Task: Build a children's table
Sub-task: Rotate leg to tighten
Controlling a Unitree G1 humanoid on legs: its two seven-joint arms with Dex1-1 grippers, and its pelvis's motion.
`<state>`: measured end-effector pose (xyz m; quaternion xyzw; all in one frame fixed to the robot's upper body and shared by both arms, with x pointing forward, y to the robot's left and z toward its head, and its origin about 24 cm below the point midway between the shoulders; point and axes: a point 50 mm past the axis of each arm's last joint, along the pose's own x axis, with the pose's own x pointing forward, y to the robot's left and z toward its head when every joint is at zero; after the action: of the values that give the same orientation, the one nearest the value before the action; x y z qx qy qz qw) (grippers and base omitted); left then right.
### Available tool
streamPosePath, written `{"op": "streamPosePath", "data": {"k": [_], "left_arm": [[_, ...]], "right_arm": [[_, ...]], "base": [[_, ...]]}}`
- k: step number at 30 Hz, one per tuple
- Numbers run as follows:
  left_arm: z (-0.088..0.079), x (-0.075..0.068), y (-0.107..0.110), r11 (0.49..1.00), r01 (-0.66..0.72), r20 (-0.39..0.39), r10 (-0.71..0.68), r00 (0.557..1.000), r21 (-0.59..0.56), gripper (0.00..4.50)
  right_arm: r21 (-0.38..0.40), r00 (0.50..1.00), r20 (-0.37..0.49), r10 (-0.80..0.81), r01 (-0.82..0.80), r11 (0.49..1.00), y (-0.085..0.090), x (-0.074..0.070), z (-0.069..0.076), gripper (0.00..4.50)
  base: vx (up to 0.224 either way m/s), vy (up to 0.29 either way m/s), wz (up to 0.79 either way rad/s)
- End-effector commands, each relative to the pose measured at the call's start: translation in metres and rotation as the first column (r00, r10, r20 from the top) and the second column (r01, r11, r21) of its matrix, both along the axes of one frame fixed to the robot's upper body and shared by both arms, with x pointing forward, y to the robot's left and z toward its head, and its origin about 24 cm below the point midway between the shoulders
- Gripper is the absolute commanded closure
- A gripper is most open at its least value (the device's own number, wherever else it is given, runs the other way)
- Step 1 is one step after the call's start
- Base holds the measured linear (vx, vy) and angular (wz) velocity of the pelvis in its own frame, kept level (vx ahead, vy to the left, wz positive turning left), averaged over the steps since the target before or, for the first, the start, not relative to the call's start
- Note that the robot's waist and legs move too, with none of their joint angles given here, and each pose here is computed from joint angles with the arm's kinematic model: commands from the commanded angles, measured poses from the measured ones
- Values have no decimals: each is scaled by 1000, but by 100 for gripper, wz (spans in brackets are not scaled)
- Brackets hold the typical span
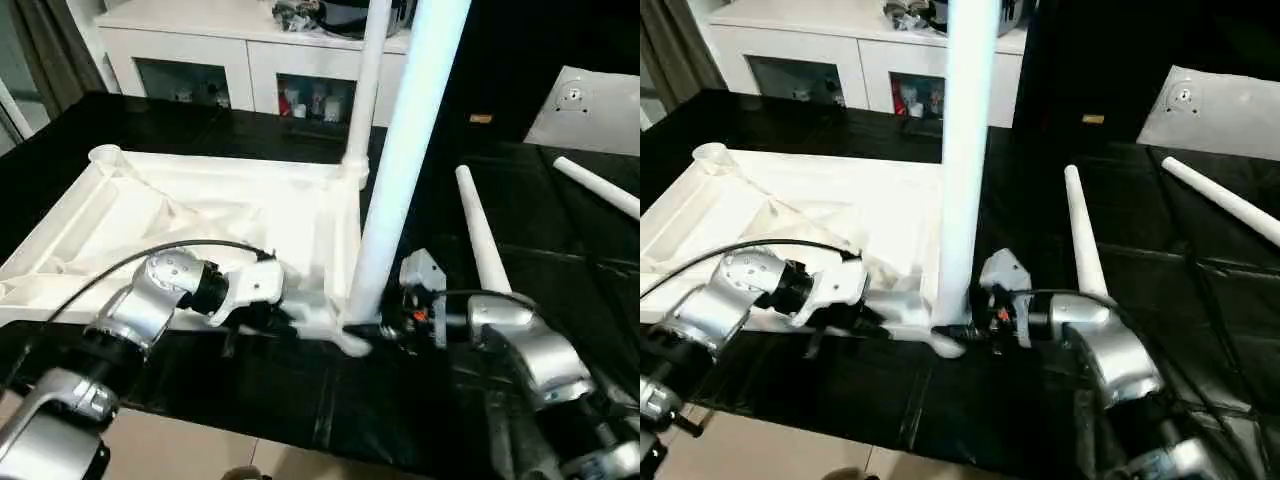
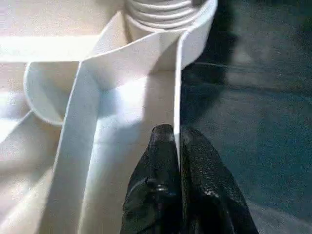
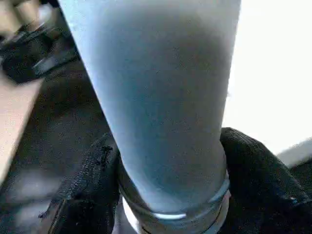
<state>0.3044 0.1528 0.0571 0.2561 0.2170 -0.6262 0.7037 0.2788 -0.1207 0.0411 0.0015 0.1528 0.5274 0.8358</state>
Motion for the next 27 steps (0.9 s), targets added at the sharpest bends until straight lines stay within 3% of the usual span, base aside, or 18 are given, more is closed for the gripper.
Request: {"op": "streamPosePath", "data": {"k": [1,6,7,11,14,15,17,19,20,24,27], "left_arm": [[4,5,-13,989,-128,38,131,991,-78,450],[8,8,-33,919,-359,32,369,929,-163,450],[8,10,-42,877,-439,19,451,893,-195,450],[11,12,-58,815,-532,14,550,835,-231,450],[13,12,-68,804,-541,21,562,827,-248,450],[14,10,-71,812,-533,35,556,831,-239,450],[13,9,-72,821,-523,30,543,839,-229,450],[11,7,-67,835,-513,46,531,846,-199,450],[11,7,-63,840,-510,53,527,848,-187,450],[9,8,-44,876,-458,80,473,878,-154,450],[9,8,-44,882,-444,84,460,884,-158,450]], "right_arm": [[41,997,-41,-71,73,997,16,0,-6,178],[48,945,-103,-310,316,948,36,8,-20,178],[44,916,-134,-378,386,921,43,12,-23,178],[7,854,-168,-493,501,866,53,21,-25,178],[-4,841,-162,-515,522,853,57,24,-25,178],[9,841,-149,-520,527,850,59,25,-23,122],[17,834,-133,-536,543,840,58,26,-21,108],[37,822,-127,-555,563,826,54,27,-18,102],[48,823,-117,-556,564,824,52,27,-17,73],[108,861,-16,-509,507,855,31,23,-5,42],[114,866,6,-499,495,861,28,23,-3,18]], "base": [[0,0,0],[0,0,0],[0,0,0],[0,0,0],[0,0,0],[0,0,0],[0,0,0],[0,0,0],[0,0,0],[0,0,0],[0,0,0]]}}
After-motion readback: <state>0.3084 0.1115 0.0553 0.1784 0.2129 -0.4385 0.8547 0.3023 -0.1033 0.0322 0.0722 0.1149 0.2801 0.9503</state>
